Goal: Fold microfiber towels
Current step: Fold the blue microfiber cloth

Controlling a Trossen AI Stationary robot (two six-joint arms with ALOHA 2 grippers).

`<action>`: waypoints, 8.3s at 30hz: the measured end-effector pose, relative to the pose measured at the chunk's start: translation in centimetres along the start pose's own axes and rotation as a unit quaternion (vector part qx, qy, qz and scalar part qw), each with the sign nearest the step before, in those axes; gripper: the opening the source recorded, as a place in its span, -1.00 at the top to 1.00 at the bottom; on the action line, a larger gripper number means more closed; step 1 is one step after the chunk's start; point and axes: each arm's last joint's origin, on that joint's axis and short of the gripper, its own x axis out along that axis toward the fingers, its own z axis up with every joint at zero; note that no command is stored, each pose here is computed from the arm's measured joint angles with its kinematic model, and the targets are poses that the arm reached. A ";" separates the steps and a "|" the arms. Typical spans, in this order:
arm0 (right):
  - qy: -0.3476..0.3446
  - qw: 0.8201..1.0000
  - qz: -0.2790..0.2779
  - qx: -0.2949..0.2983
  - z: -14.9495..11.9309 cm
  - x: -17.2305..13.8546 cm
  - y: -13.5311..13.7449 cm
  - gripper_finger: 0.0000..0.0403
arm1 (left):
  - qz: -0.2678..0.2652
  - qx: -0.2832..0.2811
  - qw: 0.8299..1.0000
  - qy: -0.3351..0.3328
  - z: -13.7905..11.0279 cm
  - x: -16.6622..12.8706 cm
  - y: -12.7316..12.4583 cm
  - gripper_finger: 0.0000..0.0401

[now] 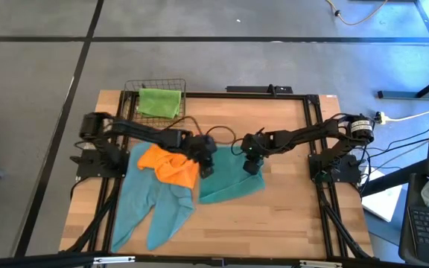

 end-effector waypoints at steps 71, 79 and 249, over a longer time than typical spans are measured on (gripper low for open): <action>-0.084 0.986 0.139 -0.017 -8.6 -5.8 2.0 0.95 | -0.061 -0.024 0.998 0.011 -1.8 7.1 -1.6 0.12; -0.014 0.992 0.127 0.008 -11.3 -4.1 1.2 0.96 | -0.056 -0.024 0.998 0.010 -1.8 7.1 -1.6 0.12; -0.007 0.955 0.290 0.064 -8.1 -16.7 0.9 0.64 | -0.088 -0.141 0.985 -0.047 -0.1 -11.4 -8.8 0.12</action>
